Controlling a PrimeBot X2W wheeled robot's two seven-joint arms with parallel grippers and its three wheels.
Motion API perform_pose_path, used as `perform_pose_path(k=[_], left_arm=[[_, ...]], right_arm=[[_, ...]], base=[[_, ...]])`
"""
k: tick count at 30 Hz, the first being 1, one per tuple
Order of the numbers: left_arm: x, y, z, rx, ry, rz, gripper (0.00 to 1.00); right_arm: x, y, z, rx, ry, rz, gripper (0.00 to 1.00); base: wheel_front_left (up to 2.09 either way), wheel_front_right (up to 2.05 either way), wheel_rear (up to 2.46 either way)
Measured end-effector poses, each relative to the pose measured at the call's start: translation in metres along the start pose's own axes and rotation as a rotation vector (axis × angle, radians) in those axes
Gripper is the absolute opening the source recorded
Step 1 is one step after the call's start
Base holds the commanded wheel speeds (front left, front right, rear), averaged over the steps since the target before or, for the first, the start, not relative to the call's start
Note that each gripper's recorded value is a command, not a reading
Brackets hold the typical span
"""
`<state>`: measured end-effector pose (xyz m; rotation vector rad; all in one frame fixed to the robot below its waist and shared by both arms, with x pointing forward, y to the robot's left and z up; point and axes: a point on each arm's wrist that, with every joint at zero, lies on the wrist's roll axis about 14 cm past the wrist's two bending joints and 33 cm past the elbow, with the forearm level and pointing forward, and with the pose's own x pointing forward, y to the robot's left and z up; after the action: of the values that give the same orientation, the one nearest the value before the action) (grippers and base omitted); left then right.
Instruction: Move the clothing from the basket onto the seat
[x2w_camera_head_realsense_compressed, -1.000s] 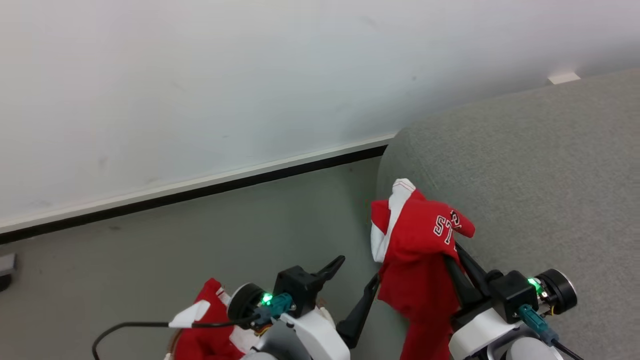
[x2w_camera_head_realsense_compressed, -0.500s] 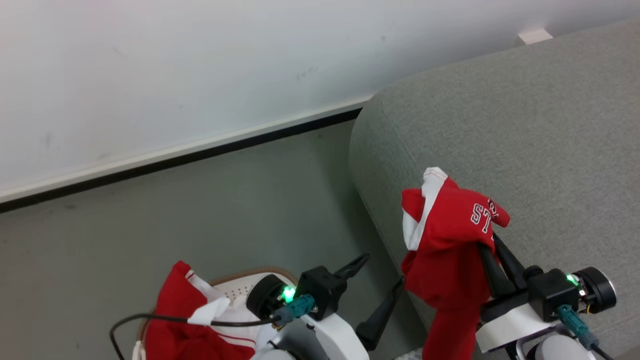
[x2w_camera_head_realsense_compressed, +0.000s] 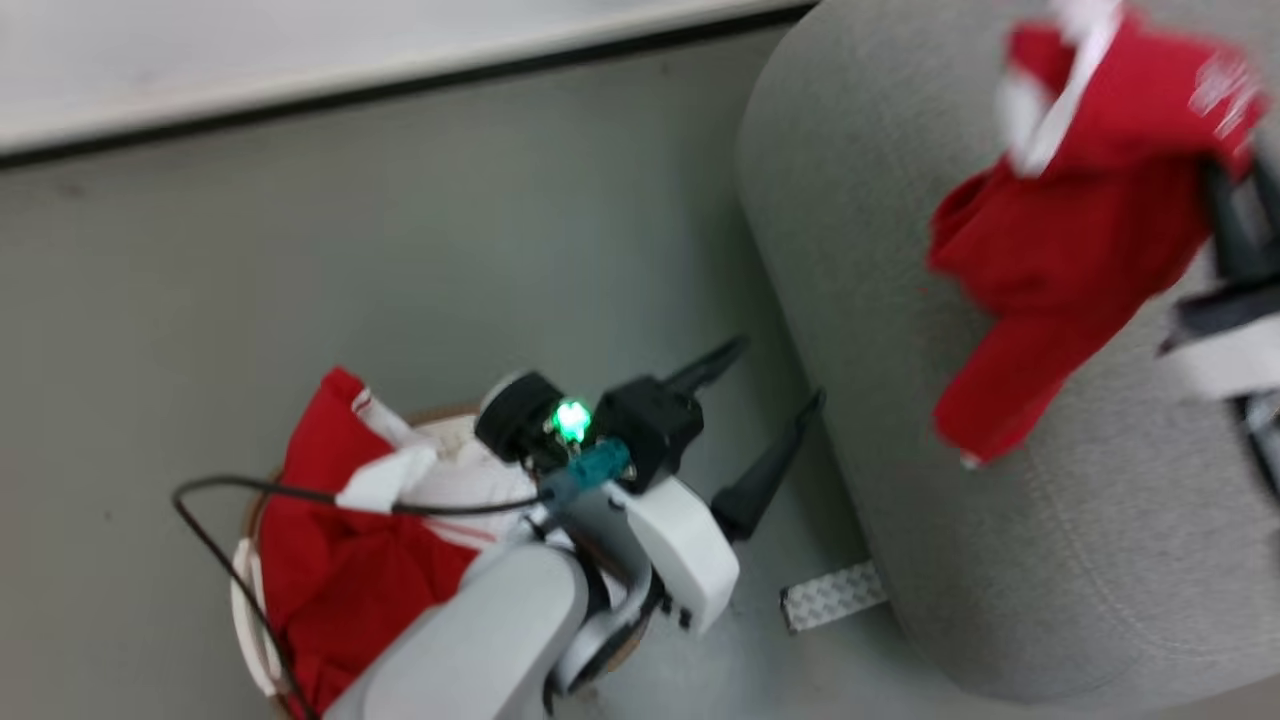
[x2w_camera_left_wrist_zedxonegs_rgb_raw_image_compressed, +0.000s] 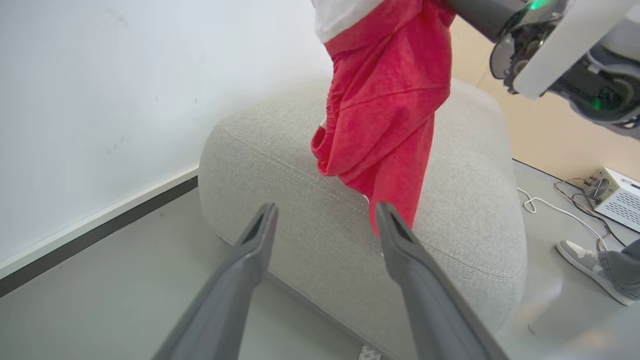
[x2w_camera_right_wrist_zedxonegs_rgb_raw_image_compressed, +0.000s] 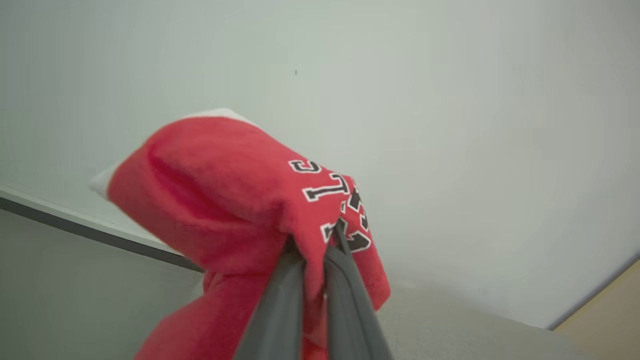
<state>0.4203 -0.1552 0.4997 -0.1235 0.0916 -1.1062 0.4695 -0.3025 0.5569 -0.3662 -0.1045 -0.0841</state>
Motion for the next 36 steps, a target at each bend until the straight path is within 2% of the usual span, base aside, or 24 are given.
perform_pose_path(k=[4, 7, 11, 13, 15, 18, 23, 24, 25, 26, 33, 36], left_arm=[[0.009, 0.033, -0.005, -0.016, -0.021, 0.039, 1.00], [0.013, 0.047, -0.011, -0.033, -0.026, 0.051, 1.00], [0.012, 0.070, -0.023, -0.043, -0.022, 0.087, 1.00], [0.009, 0.078, -0.031, -0.054, -0.014, 0.103, 1.00], [0.006, 0.083, -0.040, -0.066, -0.002, 0.115, 1.00], [0.001, 0.088, -0.050, -0.077, 0.015, 0.131, 1.00], [-0.005, 0.091, -0.058, -0.089, 0.034, 0.148, 1.00], [-0.006, 0.091, -0.058, -0.088, 0.038, 0.151, 1.00], [-0.007, 0.091, -0.059, -0.086, 0.038, 0.154, 1.00], [-0.008, 0.090, -0.059, -0.086, 0.042, 0.157, 1.00], [-0.022, 0.087, -0.057, -0.080, 0.050, 0.196, 1.00], [-0.033, 0.086, -0.053, -0.079, 0.043, 0.233, 1.00]], right_arm=[[0.040, -0.036, -0.007, -0.111, 0.041, -0.035, 0.00], [0.065, -0.065, -0.010, -0.236, 0.082, -0.046, 0.00], [0.096, -0.118, 0.010, -0.315, 0.071, -0.156, 0.00], [0.103, -0.143, 0.010, -0.308, 0.084, -0.226, 0.00], [0.104, -0.151, -0.015, -0.290, 0.156, -0.256, 0.00], [0.098, -0.145, -0.062, -0.214, 0.260, -0.276, 0.00], [0.057, -0.119, -0.143, -0.086, 0.429, -0.292, 0.00], [0.047, -0.114, -0.154, -0.062, 0.451, -0.298, 0.25], [0.038, -0.107, -0.165, -0.049, 0.480, -0.293, 0.44], [0.030, -0.099, -0.174, -0.026, 0.501, -0.290, 1.00], [-0.007, -0.042, -0.183, 0.089, 0.510, -0.245, 1.00], [-0.017, -0.027, -0.162, 0.106, 0.439, -0.223, 1.00]], base=[[0.00, 0.00, 0.00], [0.00, 0.00, 0.00], [0.00, 0.00, 0.00], [0.00, 0.00, 0.00], [0.00, 0.00, 0.00], [0.00, 0.00, 0.00], [0.00, 0.00, 0.00], [0.00, 0.00, 0.00], [0.00, 0.00, 0.00], [0.00, 0.00, 0.00], [0.00, 0.00, 0.00], [0.00, 0.00, 0.00]])
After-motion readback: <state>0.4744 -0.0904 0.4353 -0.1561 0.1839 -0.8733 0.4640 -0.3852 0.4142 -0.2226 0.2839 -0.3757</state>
